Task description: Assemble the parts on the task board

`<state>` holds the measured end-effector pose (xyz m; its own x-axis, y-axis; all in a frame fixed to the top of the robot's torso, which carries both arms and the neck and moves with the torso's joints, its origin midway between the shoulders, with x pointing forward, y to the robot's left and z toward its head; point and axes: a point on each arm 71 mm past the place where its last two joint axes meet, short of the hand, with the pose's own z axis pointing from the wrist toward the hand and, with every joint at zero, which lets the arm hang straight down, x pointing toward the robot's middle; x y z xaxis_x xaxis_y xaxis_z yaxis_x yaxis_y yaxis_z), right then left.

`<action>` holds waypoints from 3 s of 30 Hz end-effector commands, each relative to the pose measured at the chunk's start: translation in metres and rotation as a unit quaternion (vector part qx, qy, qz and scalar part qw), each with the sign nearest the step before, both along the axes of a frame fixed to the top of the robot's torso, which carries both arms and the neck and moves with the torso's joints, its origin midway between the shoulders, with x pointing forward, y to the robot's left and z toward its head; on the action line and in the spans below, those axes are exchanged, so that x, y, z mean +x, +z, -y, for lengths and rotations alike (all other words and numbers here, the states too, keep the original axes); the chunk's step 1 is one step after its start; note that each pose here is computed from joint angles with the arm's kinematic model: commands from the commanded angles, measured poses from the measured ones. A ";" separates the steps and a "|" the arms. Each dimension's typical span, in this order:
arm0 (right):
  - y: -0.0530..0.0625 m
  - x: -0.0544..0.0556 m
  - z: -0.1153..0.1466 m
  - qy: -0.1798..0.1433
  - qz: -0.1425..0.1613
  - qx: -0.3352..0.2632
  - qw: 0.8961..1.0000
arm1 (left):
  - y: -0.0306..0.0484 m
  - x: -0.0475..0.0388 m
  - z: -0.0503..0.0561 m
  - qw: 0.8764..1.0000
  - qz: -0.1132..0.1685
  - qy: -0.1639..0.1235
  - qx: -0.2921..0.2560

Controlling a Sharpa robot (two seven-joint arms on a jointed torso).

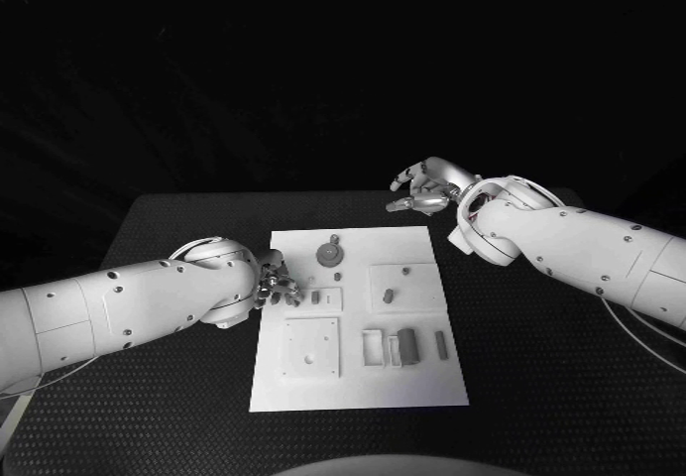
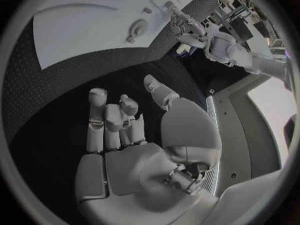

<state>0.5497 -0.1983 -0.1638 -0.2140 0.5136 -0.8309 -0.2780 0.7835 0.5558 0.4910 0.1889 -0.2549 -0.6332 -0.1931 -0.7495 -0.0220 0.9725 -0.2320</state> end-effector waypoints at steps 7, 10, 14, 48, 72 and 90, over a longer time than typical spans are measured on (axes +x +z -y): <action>-0.001 -0.001 0.000 0.006 -0.002 -0.001 1.000 | -0.0078 -0.0085 0.004 0.999 -0.027 -0.021 0.009; -0.001 -0.001 0.000 0.006 -0.002 -0.001 1.000 | -0.0084 -0.0095 0.003 0.999 -0.031 -0.024 0.012; -0.001 -0.001 0.000 0.006 -0.003 -0.001 1.000 | -0.0090 -0.0110 0.003 0.999 -0.034 -0.029 0.018; -0.002 0.000 0.001 0.004 -0.003 -0.001 1.000 | -0.0057 -0.0099 -0.004 0.999 -0.020 0.015 -0.047; -0.002 0.000 0.000 0.005 -0.004 -0.001 1.000 | -0.0033 0.0020 -0.010 0.999 -0.006 0.028 -0.034; -0.002 0.000 0.001 0.005 -0.005 -0.002 1.000 | -0.0050 0.0001 -0.005 0.999 -0.020 0.015 -0.028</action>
